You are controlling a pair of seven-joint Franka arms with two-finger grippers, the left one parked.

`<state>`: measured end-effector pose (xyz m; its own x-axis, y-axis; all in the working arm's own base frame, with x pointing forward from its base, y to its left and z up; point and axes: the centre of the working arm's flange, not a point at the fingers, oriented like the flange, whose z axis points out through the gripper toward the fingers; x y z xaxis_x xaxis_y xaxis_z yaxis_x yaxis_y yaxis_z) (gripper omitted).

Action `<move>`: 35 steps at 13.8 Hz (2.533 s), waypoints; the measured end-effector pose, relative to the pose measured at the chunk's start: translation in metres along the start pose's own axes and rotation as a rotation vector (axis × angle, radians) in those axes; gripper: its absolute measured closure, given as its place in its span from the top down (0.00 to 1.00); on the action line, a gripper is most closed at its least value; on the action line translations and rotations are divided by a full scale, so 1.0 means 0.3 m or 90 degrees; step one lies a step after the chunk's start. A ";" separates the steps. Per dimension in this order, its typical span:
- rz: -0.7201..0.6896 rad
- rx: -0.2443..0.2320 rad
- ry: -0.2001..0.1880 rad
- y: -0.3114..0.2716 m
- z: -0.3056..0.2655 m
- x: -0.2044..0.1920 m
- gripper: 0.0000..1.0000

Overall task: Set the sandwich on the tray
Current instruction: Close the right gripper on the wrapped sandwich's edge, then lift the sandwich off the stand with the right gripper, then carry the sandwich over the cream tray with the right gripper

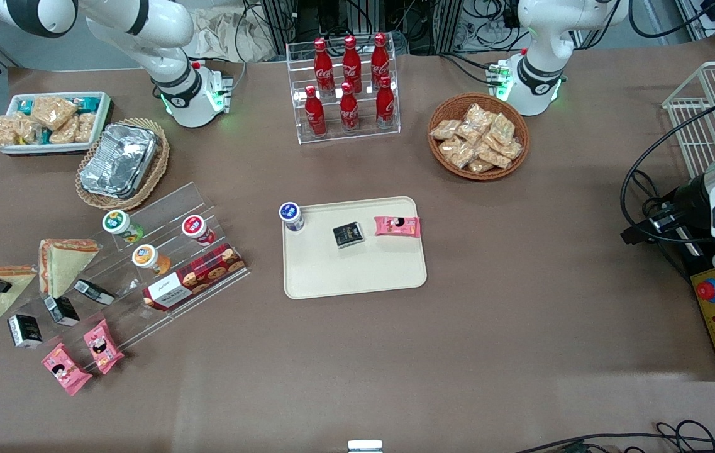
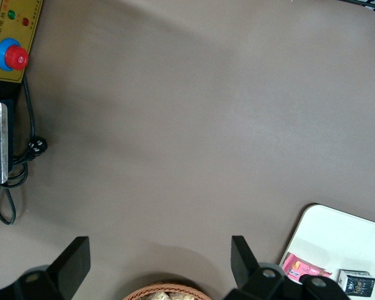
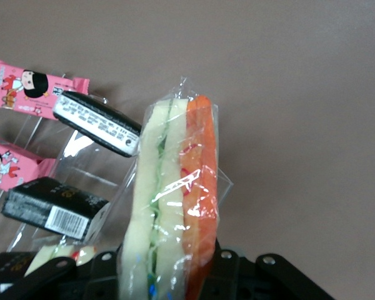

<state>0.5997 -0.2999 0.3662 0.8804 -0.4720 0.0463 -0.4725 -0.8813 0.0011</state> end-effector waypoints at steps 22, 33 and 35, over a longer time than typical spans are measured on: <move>0.297 -0.016 -0.121 -1.277 -0.697 -0.642 0.23; 0.464 0.030 -0.075 -2.008 -0.222 -1.120 0.23; 0.472 0.043 -0.101 -2.060 -0.154 -1.168 0.23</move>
<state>0.5813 0.4113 0.3955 0.3314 -0.9340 -0.1334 -0.9434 -0.3297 -0.0353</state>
